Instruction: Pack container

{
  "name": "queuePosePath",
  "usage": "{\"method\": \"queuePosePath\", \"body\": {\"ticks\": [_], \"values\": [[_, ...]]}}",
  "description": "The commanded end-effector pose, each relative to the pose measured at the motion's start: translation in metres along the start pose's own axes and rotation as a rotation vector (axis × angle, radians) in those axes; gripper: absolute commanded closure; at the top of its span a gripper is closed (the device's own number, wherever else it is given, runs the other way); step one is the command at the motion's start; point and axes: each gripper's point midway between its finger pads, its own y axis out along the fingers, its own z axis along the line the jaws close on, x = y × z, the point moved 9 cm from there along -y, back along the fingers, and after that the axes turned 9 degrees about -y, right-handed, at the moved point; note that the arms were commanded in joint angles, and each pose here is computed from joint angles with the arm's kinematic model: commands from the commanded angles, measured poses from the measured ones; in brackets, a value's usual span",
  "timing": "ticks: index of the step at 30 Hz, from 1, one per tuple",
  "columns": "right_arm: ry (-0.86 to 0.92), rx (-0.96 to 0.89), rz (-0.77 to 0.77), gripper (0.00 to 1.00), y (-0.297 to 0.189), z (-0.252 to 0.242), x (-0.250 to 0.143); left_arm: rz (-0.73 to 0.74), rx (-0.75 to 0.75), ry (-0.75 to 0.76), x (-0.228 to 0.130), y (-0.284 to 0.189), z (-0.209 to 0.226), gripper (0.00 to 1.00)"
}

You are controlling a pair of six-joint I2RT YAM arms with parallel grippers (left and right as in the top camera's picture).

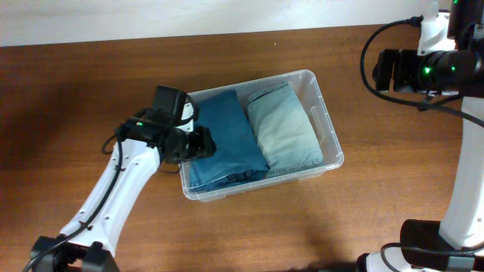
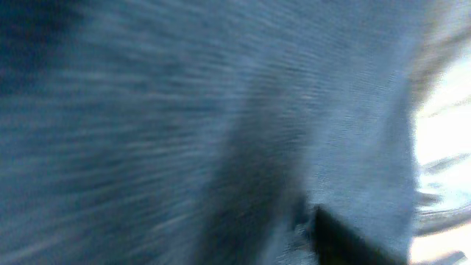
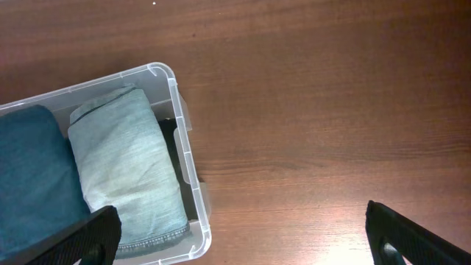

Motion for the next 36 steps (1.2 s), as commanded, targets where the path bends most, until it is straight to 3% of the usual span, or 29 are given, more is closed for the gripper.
{"method": "queuePosePath", "body": {"ticks": [1,6,7,8,9,10,13,14,18,21,24,28,30,31,32,33,36], "values": [[-0.002,0.009,0.000,0.02,0.000,0.000,-0.001,-0.179,-0.001,0.028,0.031,-0.052,0.003,0.01],[-0.004,0.023,-0.004,0.01,0.000,0.001,0.000,-0.477,-0.085,0.147,0.063,-0.138,-0.023,0.03],[-0.004,0.023,-0.004,0.02,0.000,0.001,0.000,-0.505,-0.098,0.157,0.066,-0.143,-0.027,0.16],[-0.003,0.023,-0.004,0.01,0.000,0.001,0.000,-0.514,-0.104,0.163,0.067,-0.143,-0.029,0.37],[-0.004,0.023,-0.004,0.02,0.000,0.001,0.000,-0.500,-0.103,0.168,0.067,-0.137,-0.030,0.62],[-0.003,0.023,-0.004,0.02,0.000,0.001,0.000,-0.471,-0.099,0.171,0.067,-0.127,-0.032,0.96],[-0.004,0.023,-0.006,0.01,0.000,0.001,0.000,-0.336,-0.067,0.185,0.062,-0.080,-0.036,0.99],[-0.004,0.022,-0.007,0.01,0.000,0.001,0.000,-0.222,-0.030,0.190,0.054,-0.043,-0.035,0.99],[-0.004,0.023,-0.007,0.01,0.000,0.001,0.000,0.008,0.073,0.168,0.033,0.037,-0.015,0.99],[-0.004,0.023,-0.007,0.01,0.000,0.001,0.000,0.093,0.213,0.142,0.030,0.080,0.010,1.00],[-0.004,0.023,-0.006,0.01,0.000,0.001,0.000,0.075,0.231,0.133,0.038,0.076,0.012,0.99],[-0.027,0.046,-0.006,0.02,0.000,0.005,0.000,-0.167,0.248,0.134,0.067,-0.025,-0.003,0.99],[-0.061,0.066,-0.017,0.02,0.000,0.009,0.001,-0.295,0.280,0.112,0.073,-0.064,0.001,0.90],[-0.099,0.070,-0.034,0.02,0.000,0.014,0.005,-0.391,0.296,0.083,0.077,-0.092,0.009,0.50],[-0.113,0.077,-0.040,0.02,0.005,0.018,0.009,-0.487,0.304,0.032,0.079,-0.122,0.023,0.22],[-0.129,0.088,-0.031,0.02,0.013,0.024,0.013,-0.512,0.309,0.003,0.079,-0.133,0.032,0.01],[-0.192,0.123,0.034,0.02,0.049,0.040,0.024,-0.532,0.332,-0.075,0.083,-0.146,0.059,0.01]]}}
